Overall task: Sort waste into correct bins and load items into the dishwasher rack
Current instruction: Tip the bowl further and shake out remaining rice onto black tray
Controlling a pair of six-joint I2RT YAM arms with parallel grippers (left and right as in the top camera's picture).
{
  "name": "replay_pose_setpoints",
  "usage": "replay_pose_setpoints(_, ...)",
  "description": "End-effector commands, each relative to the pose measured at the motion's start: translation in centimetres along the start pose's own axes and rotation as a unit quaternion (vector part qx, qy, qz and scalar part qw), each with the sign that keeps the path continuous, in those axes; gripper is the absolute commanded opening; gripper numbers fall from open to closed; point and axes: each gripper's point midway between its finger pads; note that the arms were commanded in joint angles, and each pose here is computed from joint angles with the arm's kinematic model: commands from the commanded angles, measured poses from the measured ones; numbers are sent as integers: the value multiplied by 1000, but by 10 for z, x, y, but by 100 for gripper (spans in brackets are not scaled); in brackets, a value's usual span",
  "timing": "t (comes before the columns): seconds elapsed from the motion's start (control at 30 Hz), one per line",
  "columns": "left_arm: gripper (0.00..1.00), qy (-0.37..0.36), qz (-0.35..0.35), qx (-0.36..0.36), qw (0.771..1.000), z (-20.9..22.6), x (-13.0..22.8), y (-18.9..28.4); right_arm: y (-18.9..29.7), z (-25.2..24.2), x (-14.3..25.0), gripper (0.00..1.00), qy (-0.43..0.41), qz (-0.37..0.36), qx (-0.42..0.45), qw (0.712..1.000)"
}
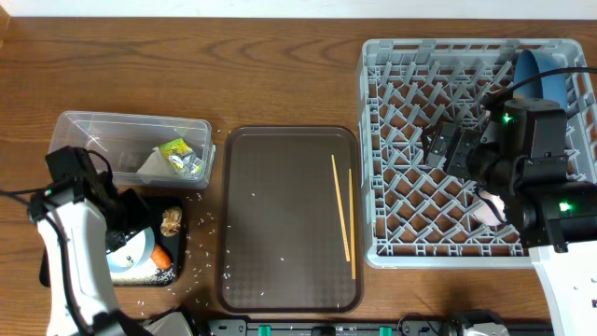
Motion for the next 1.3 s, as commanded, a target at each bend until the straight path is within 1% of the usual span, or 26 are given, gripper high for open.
replay_pose_setpoints(0.0,42,9,11,-17,1000,2,-5,-9,4,1,-3,99,-6,-9,-4,1000)
replay_pose_setpoints(0.03,39,16,16,-19,1000,2,-5,-12,4,2,-4,99,-6,-10,-5,1000)
replay_pose_setpoints(0.07,38,21,20,-21,999,2,-5,-16,4,2,-4,99,-6,-11,-5,1000)
replay_pose_setpoints(0.2,37,21,22,-21,999,2,-8,-31,4,2,-4,99,-6,-11,-5,1000)
replay_pose_setpoints(0.23,35,21,25,-21,999,2,-8,-33,4,2,-4,99,-6,-11,-5,1000)
replay_pose_setpoints(0.27,30,23,28,-22,999,2,-7,-34,4,2,-4,99,-6,-11,-5,1000)
replay_pose_setpoints(0.3,27,23,28,-22,999,2,-6,-34,4,2,-4,99,-6,-11,-5,1000)
replay_pose_setpoints(0.57,23,23,15,-16,1000,0,-13,-41,4,2,-4,99,-6,-11,-5,1000)
replay_pose_setpoints(0.63,20,26,18,-18,999,1,-12,-45,4,2,-4,99,-6,-11,-5,1000)
replay_pose_setpoints(0.87,19,30,10,-15,999,0,-15,-49,4,2,-4,99,-6,-11,-5,1000)
replay_pose_setpoints(0.9,15,30,10,-15,999,0,-15,-49,4,2,-4,99,-6,-11,-5,1000)
replay_pose_setpoints(1.0,12,31,9,-14,999,0,-14,-52,4,2,-4,99,-6,-11,-5,1000)
replay_pose_setpoints(1.07,7,31,9,-15,999,1,-12,-55,4,2,-4,99,-6,-11,-5,1000)
replay_pose_setpoints(1.27,6,37,18,-18,999,4,-4,-58,4,2,-4,99,-6,-11,-5,1000)
Point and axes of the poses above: each gripper's point midway between its finger pads, its own y axis back along the fingers, its own z axis along the line the jaws close on, x = y × z, and after that the axes turned 12 degrees about y, right-handed
